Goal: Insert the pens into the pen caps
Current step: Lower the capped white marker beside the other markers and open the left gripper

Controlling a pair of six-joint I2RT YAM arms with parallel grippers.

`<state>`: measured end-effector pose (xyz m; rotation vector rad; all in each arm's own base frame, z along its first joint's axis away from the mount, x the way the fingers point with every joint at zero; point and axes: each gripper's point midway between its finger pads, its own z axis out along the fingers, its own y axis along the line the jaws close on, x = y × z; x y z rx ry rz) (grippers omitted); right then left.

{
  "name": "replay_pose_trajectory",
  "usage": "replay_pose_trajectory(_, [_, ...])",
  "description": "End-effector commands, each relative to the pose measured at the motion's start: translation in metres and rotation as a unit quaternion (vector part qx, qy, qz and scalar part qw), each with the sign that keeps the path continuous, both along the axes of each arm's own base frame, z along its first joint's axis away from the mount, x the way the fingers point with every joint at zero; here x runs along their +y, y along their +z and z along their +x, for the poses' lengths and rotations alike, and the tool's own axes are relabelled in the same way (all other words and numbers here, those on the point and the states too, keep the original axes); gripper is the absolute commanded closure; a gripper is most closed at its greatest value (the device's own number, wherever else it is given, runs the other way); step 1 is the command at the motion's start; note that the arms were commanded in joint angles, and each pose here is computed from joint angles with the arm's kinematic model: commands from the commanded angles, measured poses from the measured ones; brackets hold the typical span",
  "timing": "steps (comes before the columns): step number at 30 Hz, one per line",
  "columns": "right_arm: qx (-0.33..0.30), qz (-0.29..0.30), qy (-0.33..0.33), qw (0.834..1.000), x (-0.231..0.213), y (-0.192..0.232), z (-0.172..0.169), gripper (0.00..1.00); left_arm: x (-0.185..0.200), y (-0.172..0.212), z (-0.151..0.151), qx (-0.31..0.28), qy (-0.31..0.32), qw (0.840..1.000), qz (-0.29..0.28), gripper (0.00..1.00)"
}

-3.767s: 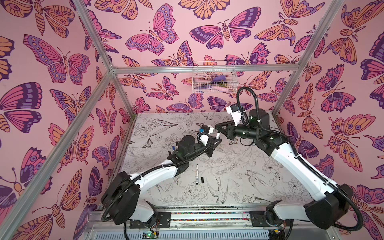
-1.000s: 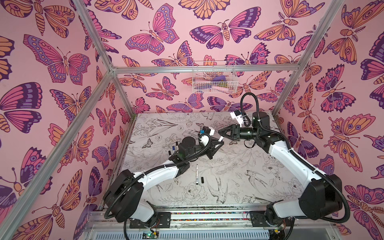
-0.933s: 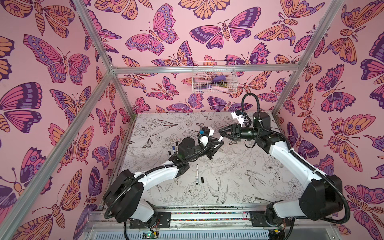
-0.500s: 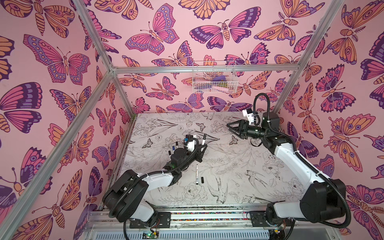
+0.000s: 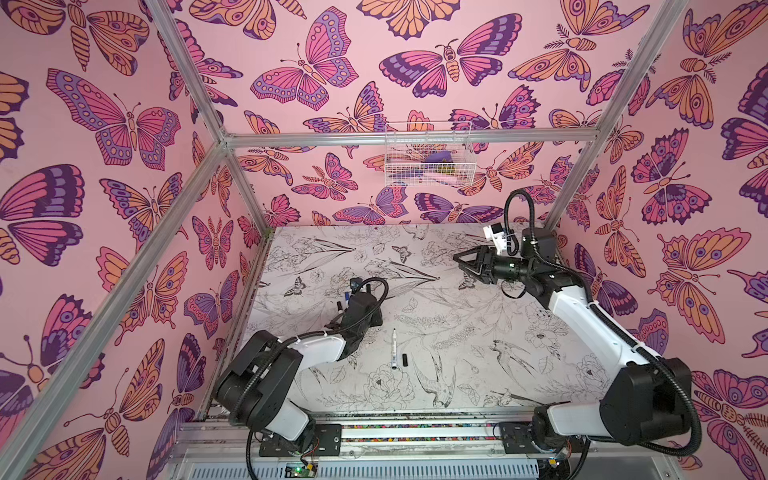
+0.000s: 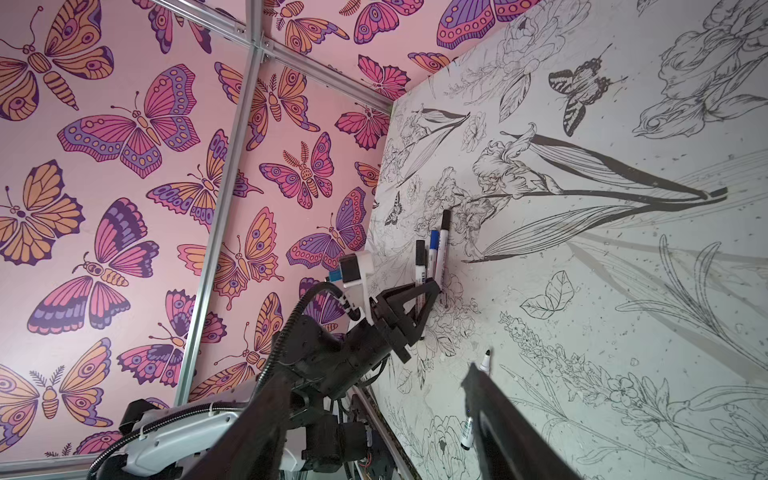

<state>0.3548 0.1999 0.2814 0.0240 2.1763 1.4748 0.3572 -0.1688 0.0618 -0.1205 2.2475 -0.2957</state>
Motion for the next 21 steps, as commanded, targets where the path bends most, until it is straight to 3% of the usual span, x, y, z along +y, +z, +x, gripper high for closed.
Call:
replay_pose_trajectory(1, [-0.01, -0.008, 0.003, 1.0, 0.0, 0.001, -0.006, 0.31, 0.006, -0.024, -0.004, 0.043, -0.016, 0.998, 0.045, 1.0])
replay_pose_trajectory(5, [-0.011, -0.012, 0.007, 1.0, 0.0, 0.0, -0.007, 0.32, 0.011, -0.036, -0.003, 0.061, -0.014, 0.996, 0.065, 1.0])
replay_pose_trajectory(13, [-0.011, -0.02, 0.01, 1.0, 0.0, -0.003, -0.009, 0.33, 0.018, -0.053, -0.004, 0.097, 0.008, 0.992, 0.077, 0.87])
replay_pose_trajectory(15, [-0.012, -0.021, 0.011, 1.0, 0.0, -0.003, -0.009, 0.33, 0.019, -0.053, -0.006, 0.1, 0.009, 0.992, 0.077, 0.77])
replay_pose_trajectory(21, [-0.011, -0.022, 0.012, 1.0, 0.0, -0.005, -0.008, 0.34, 0.029, -0.048, -0.011, 0.104, 0.031, 0.991, 0.083, 0.71])
